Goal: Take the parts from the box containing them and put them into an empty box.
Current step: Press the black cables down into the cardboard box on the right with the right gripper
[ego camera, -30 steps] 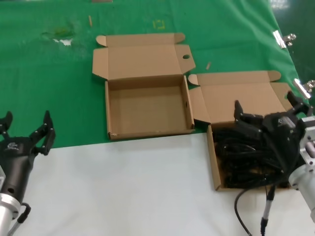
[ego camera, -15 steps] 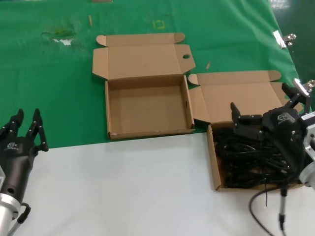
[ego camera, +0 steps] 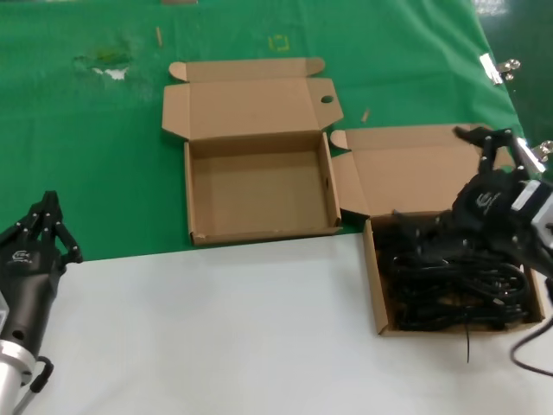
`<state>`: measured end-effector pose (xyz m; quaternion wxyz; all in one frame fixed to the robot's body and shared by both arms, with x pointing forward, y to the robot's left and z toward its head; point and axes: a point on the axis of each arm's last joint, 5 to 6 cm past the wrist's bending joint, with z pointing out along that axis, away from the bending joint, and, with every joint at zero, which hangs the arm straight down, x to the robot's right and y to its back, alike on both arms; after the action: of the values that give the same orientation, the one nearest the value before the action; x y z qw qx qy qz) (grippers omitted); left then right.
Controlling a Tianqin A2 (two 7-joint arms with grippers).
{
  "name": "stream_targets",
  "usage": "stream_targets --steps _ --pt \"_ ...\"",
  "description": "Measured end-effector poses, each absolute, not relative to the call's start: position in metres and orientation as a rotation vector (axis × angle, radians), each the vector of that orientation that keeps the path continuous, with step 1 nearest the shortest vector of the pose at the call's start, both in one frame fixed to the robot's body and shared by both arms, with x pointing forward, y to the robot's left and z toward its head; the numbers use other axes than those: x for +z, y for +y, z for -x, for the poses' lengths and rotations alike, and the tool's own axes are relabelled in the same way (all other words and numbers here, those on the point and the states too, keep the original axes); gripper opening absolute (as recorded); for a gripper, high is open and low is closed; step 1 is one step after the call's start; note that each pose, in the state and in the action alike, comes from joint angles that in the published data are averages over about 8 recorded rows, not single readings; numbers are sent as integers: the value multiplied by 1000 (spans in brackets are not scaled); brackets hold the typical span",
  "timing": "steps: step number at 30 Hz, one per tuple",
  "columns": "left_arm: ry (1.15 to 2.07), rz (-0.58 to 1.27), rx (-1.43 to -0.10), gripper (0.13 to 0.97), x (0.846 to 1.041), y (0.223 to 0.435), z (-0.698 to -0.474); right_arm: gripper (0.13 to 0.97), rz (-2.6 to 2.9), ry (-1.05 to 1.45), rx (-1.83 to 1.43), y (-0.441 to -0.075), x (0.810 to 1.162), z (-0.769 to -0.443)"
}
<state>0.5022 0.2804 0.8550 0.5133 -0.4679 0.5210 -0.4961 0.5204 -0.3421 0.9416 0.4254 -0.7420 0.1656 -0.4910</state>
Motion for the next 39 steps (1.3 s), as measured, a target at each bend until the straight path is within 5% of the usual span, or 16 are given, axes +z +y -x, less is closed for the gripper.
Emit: stream_targets --steps 17,39 --pt "1253 1125 -1193 140 855 280 -502 966 2494 -118 -962 -370 994 -560" --pt "1253 1125 -1193 140 855 280 -502 949 2674 -269 -895 -394 962 -590"
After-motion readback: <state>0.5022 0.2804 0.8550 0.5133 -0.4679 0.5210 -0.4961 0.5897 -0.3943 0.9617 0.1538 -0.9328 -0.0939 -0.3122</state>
